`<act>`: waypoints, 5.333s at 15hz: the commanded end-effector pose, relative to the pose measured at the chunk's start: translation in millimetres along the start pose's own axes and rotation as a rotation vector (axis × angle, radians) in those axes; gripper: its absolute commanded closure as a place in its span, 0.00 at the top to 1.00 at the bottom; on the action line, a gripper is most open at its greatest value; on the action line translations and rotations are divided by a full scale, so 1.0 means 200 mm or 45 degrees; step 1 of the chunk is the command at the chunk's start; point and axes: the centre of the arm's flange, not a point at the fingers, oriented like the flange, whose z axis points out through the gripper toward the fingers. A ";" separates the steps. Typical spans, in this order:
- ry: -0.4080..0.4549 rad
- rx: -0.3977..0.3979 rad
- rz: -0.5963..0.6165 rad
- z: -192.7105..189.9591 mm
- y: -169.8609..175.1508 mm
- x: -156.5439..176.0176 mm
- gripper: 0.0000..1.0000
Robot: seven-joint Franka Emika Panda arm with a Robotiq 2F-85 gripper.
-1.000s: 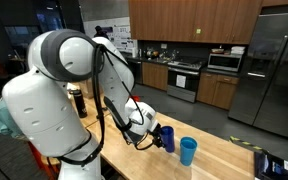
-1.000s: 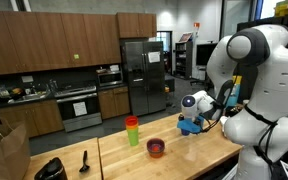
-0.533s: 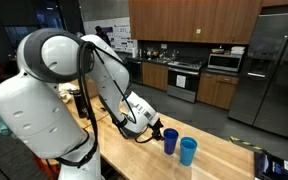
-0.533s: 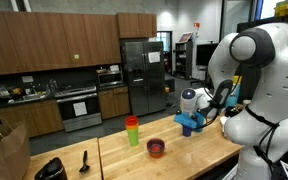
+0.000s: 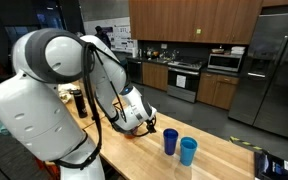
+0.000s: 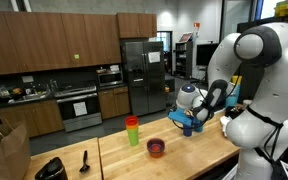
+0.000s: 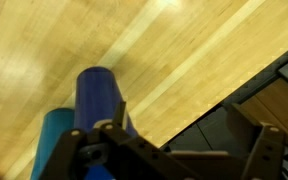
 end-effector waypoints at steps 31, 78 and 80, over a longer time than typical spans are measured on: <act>-0.464 0.727 -0.217 -0.44 -1.30 -0.14 1.00; -0.808 -0.055 -0.552 0.01 -1.27 -0.05 0.00; -0.805 -0.050 -0.553 -0.01 -1.28 -0.04 0.01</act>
